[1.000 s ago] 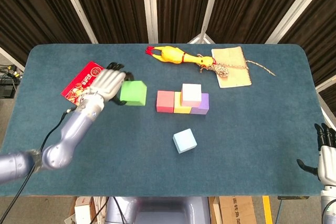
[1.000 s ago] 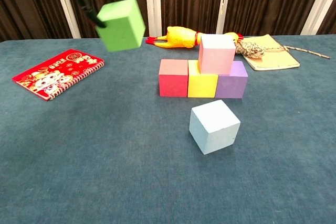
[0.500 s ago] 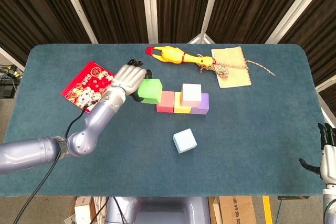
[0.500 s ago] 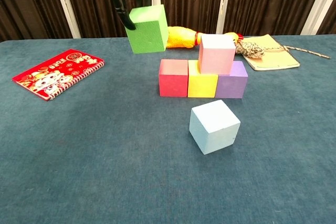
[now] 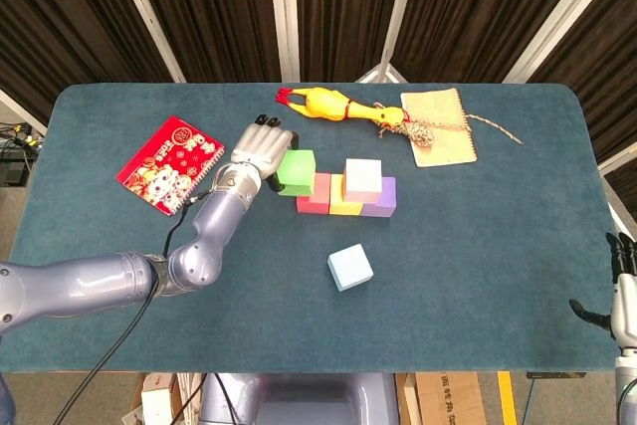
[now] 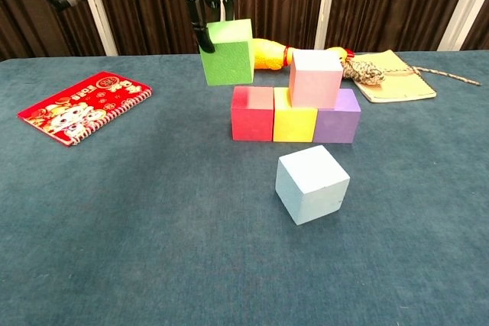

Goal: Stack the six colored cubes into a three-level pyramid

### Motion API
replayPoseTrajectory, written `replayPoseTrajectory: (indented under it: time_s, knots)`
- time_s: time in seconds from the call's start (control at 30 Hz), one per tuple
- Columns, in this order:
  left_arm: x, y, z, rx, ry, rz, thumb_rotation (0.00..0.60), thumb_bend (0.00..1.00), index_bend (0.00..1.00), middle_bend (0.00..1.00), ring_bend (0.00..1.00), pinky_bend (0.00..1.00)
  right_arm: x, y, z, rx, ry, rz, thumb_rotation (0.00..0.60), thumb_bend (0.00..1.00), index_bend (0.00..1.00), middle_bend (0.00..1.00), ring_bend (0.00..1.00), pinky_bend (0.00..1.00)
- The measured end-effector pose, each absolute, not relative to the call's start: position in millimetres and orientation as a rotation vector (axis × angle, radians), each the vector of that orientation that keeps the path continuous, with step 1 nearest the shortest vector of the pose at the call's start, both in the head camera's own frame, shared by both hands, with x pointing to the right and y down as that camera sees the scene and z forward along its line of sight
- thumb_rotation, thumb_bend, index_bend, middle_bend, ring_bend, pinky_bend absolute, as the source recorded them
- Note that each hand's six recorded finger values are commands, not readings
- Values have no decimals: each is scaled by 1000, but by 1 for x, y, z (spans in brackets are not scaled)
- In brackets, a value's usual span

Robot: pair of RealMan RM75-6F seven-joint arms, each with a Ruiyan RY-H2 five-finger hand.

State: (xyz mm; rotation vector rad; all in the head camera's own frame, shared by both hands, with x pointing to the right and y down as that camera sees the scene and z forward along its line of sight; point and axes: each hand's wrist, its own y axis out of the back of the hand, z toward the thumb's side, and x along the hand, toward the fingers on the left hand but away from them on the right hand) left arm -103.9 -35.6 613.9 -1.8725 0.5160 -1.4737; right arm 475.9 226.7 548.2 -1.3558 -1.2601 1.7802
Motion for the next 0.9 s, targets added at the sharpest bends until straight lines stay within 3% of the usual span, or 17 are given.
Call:
replayPoseTrajectory:
  time_s: [0.9]
  knots:
    - [-71, -33, 625, -1858, 529, -1532, 600, 397, 333, 328, 88, 51, 481, 225, 547, -1355, -1274, 1782, 600, 155, 80, 67, 0, 0]
